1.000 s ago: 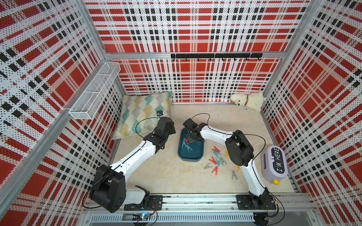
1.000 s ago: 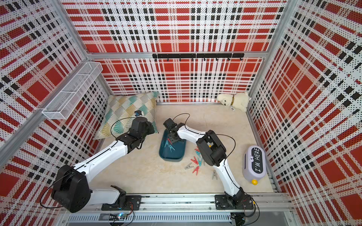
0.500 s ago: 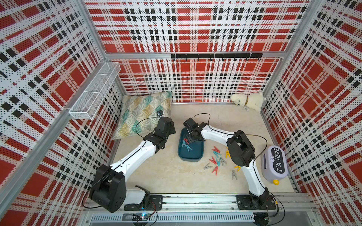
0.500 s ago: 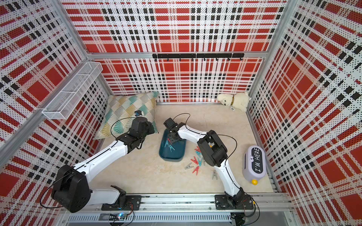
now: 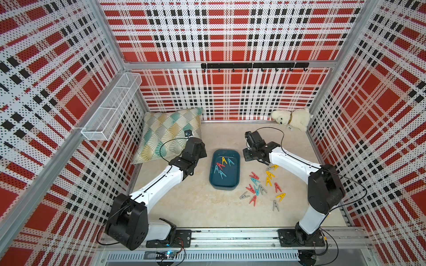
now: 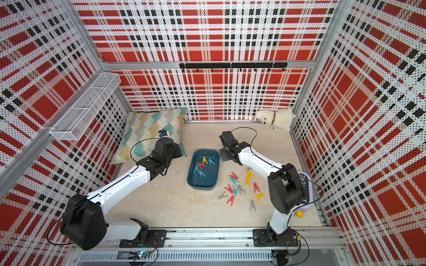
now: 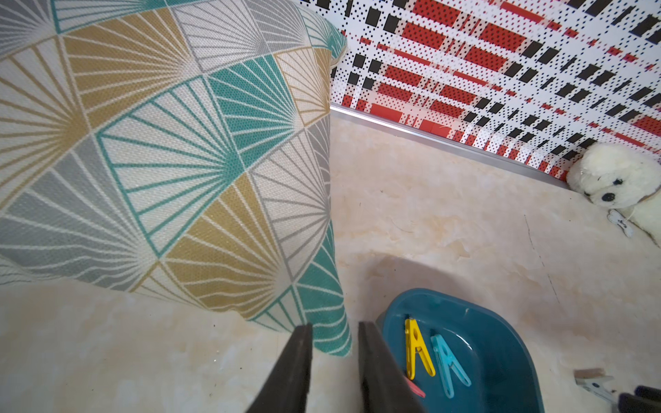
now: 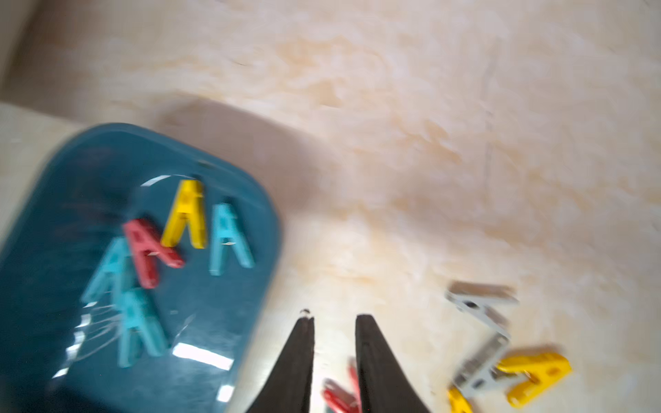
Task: Put the clothespins into the storage box
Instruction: Place the clothespin in the storage box, then pick up the clothespin from the center of the board.
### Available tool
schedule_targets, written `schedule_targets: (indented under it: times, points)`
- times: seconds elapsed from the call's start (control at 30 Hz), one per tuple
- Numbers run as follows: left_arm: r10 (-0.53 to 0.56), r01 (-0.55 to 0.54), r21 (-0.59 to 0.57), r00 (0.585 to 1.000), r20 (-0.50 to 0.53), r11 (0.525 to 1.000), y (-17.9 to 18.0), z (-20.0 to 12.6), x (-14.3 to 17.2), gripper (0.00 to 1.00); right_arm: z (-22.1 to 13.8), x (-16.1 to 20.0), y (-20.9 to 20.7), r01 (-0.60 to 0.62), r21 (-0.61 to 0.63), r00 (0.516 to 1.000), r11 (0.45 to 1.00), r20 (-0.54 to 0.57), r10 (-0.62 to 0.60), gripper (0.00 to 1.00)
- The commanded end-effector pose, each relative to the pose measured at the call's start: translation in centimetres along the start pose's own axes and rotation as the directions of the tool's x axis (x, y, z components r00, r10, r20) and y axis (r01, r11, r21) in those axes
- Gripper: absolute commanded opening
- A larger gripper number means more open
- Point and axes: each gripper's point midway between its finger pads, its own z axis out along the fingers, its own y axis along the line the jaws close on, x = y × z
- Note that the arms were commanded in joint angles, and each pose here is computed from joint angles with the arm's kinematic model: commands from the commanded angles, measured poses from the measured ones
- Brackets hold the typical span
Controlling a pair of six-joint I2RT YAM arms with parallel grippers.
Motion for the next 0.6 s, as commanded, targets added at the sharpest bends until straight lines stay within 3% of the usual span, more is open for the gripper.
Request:
schedule_targets:
  times: [0.0, 0.23, 0.57]
  points:
    - [0.000, 0.000, 0.013, 1.000, -0.003, 1.000, -0.5, 0.4, 0.2, 0.29, 1.0, 2.5, -3.8, -0.066, 0.073, 0.997, 0.995, -0.044, 0.070, 0.29]
    - [0.009, -0.009, 0.028, 1.000, -0.007, 1.000, -1.5, 0.5, 0.4, 0.29, 2.4, 5.2, -7.9, -0.129, 0.162, 0.987, 0.978, -0.079, 0.143, 0.32]
    - [0.011, -0.011, 0.027, 1.000, -0.004, 1.000, -1.5, 0.5, 0.3, 0.29, 3.7, 5.4, -9.9, -0.146, 0.195, 0.983, 0.970, -0.080, 0.164, 0.34]
